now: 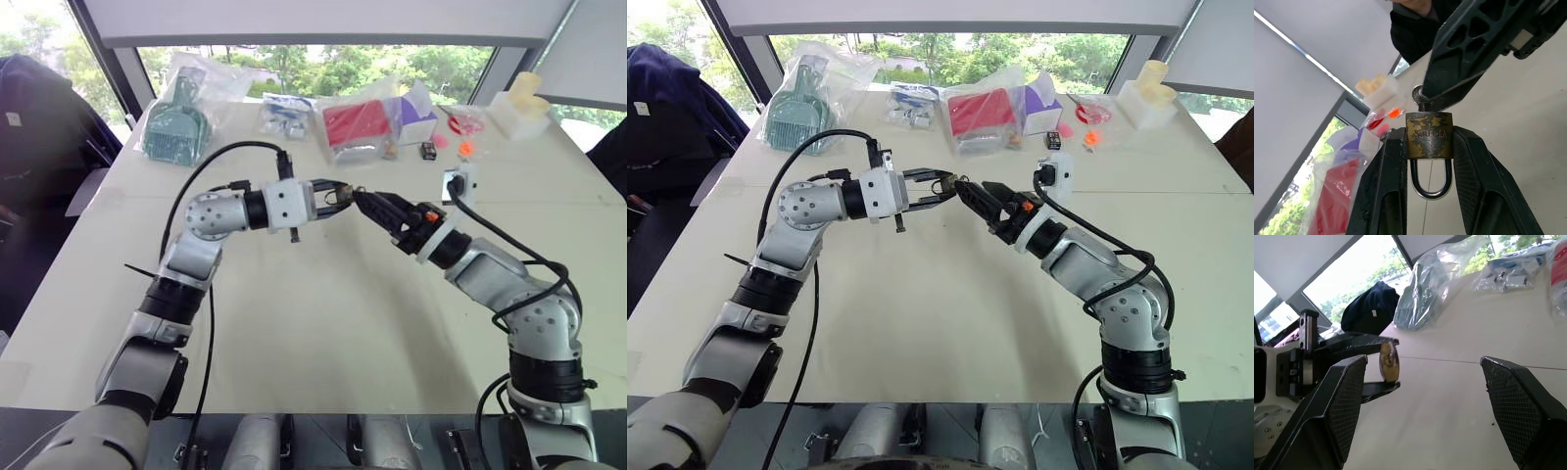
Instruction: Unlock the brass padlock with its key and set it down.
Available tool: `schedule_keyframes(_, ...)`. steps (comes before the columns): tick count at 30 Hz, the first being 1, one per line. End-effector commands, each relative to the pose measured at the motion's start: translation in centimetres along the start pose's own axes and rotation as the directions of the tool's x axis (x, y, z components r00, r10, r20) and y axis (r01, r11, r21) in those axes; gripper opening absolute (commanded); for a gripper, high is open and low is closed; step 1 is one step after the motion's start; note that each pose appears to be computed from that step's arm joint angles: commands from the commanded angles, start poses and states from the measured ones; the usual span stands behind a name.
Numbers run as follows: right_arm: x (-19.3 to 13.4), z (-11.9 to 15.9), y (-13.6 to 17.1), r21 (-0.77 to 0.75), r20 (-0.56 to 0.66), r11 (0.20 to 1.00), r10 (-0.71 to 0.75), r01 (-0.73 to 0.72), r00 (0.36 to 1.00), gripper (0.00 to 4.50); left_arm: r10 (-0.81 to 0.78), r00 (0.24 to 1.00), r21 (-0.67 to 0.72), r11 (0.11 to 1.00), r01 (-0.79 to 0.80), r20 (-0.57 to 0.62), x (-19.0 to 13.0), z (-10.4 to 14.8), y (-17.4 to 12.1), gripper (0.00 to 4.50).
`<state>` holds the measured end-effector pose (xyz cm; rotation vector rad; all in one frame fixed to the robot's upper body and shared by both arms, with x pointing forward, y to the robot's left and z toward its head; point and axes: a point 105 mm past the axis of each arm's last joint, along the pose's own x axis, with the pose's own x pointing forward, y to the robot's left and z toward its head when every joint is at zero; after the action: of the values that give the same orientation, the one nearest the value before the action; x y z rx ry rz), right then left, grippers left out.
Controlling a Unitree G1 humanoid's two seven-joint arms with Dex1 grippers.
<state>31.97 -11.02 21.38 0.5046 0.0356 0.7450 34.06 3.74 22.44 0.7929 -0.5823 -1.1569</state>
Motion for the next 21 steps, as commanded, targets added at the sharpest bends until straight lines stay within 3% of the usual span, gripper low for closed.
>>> schedule_keyframes(1, 0.1, 1.3, 0.7, -0.008, 0.05, 0.999, 0.037, -0.037, 0.998, 2.94, 0.013, 0.999, 0.021, 1.0, -0.014, 0.044, 0.0, 1.3, 0.5, 0.71)
schedule_keyframes(6, 0.2, 0.6, 0.9, 0.018, 0.022, 0.999, 0.049, -0.05, 0.999, 0.37, 0.018, 0.999, 0.034, 0.999, -0.019, 0.046, 0.0, 1.5, 0.6, 0.71)
schedule_keyframes(7, 0.3, 0.5, 1.0, 0.027, 0.018, 0.998, 0.053, -0.054, 0.998, 0.06, 0.021, 0.999, 0.042, 0.999, -0.023, 0.046, 0.0, 1.6, 0.6, 0.71)
schedule_keyframes(21, 1.0, -0.1, 0.9, 0.251, 0.064, 0.968, -0.011, -0.005, 0.998, 0.06, 0.127, 0.988, 0.272, 0.951, -0.145, 0.083, 0.2, 2.8, 2.1, 0.71)
